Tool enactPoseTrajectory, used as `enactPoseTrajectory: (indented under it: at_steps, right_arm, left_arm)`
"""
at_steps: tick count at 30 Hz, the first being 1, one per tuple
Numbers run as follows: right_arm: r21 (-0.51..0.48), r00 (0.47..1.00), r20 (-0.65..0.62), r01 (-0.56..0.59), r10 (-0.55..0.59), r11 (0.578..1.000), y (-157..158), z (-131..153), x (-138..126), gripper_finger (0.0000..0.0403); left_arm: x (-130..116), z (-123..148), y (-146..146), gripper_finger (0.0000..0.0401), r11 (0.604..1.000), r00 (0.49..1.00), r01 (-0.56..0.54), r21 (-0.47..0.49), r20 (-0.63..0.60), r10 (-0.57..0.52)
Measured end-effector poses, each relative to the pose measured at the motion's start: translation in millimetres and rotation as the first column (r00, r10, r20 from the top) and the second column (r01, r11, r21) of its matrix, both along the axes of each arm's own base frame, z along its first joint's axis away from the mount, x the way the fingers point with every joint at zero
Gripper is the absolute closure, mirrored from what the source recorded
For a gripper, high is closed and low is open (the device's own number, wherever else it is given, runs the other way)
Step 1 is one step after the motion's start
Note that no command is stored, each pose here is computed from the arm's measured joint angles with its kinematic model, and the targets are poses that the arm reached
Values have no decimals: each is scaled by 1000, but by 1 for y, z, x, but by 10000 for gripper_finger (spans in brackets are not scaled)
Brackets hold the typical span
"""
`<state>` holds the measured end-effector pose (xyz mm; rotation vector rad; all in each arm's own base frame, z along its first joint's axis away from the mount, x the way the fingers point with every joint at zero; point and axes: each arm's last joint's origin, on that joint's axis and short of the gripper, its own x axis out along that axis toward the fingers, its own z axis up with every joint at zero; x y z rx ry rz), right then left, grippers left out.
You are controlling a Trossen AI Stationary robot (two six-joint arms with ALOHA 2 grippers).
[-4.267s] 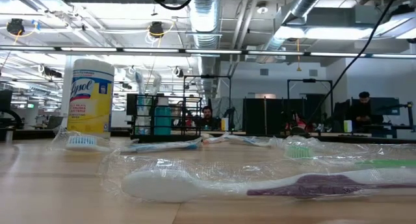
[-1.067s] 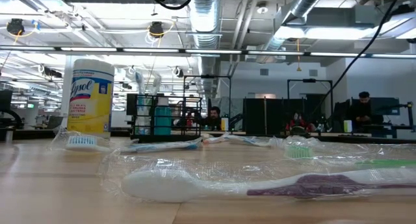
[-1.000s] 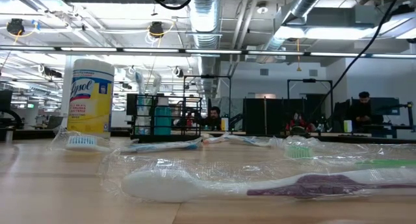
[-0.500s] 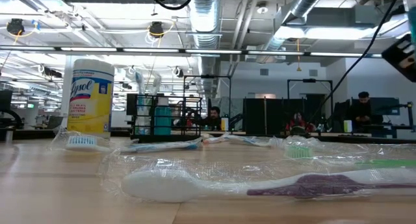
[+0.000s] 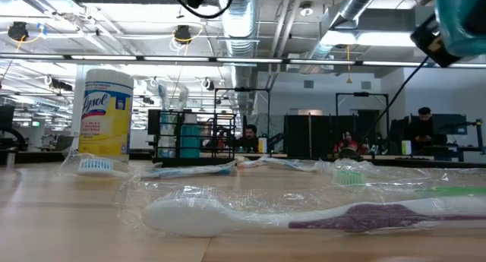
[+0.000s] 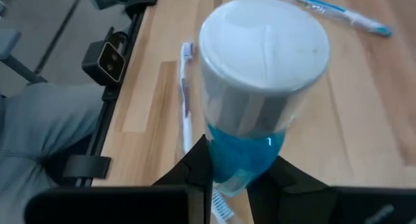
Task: Pick & Place toothbrushing station
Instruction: Put the mouthwash bottle into the mesh organizer
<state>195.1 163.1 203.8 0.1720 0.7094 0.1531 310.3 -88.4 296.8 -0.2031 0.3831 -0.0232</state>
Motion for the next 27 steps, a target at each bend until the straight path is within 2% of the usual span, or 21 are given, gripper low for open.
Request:
enactPoseTrajectory:
  at_steps: [9,21,27]
  right_arm:
    - [-9,999,-50,-11,10,1000,-10,25,17,350]
    - [-8,999,-51,-19,19,1000,-20,35,28,350]
    - [-11,998,-56,2,-3,1000,-25,34,31,350]
  left_arm:
    - [19,-13,2,299,998,998,56,-42,32,-54]
    - [28,-6,6,299,997,988,47,-58,149,-38]
    - [37,-14,4,299,997,984,49,-60,173,-38]
